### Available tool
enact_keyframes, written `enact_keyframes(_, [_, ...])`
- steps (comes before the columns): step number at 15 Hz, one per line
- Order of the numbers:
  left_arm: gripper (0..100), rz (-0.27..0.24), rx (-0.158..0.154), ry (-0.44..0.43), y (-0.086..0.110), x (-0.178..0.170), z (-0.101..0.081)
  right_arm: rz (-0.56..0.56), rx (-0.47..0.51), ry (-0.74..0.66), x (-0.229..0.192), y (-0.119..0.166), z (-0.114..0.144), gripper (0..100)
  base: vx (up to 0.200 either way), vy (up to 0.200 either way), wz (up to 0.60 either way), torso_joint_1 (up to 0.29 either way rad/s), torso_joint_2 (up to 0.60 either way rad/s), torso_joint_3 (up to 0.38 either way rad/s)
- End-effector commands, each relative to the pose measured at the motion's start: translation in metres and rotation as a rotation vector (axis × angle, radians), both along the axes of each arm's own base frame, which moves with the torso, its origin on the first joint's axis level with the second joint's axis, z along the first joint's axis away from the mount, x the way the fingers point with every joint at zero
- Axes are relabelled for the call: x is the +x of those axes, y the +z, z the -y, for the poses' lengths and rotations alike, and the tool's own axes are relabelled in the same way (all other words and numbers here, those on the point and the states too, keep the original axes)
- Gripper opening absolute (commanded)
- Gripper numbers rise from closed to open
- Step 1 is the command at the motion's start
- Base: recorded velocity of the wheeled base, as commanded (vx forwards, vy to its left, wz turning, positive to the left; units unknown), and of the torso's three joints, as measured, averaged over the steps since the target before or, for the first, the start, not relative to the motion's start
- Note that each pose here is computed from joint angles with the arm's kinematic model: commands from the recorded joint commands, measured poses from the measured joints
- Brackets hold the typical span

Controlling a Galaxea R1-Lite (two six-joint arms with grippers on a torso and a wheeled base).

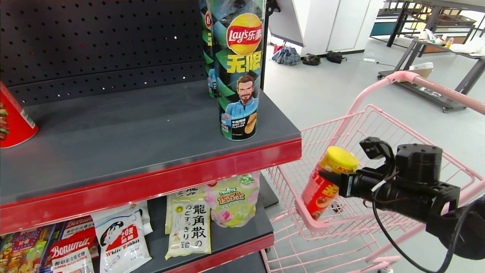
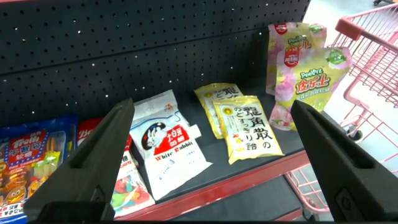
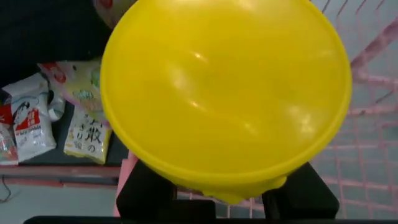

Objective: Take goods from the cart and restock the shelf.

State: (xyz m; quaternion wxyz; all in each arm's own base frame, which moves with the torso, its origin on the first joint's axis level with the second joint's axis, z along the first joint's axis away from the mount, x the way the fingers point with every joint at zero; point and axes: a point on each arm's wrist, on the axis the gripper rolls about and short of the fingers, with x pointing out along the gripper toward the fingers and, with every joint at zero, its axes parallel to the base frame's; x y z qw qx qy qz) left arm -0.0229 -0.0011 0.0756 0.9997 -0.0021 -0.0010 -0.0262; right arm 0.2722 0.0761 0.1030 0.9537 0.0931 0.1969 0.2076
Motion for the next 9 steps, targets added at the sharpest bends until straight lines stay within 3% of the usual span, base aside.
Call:
enact_keyframes(1, [100,-0.001,0.0,0.0,0.0,0.0,0.0,0.245,-0.002,-0.061,0.02,0.064,0.018,0,0.0,0.0,0.0,0.0,0.0,0.0])
enact_keyframes(2, [100,0.001,0.0,0.0,0.0,0.0,0.0,0.295,-0.012,-0.076,0.024,0.082,0.023,0,0.0,0.0,0.0,0.0,0.0,0.0])
enact_keyframes(3, [100,0.001,0.0,0.0,0.0,0.0,0.0,0.355,-0.017,-0.106,0.019,0.125,0.034,0,0.0,0.0,0.0,0.0,0.0,0.0])
enact_keyframes(5, [100,-0.001,-0.002,0.0,0.0,0.0,0.0,0.37,-0.026,-0.112,-0.016,0.184,0.04,0,0.0,0.0,0.0,0.0,0.0,0.0])
enact_keyframes(8, [100,0.001,0.0,0.0,0.0,0.0,0.0,0.367,-0.166,-0.134,-0.11,0.224,0.053,0,0.0,0.0,0.0,0.0,0.0,0.0])
enact_keyframes(9, [100,0.001,0.0,0.0,0.0,0.0,0.0,0.368,-0.17,-0.136,-0.113,0.224,0.053,0,0.0,0.0,0.0,0.0,0.0,0.0])
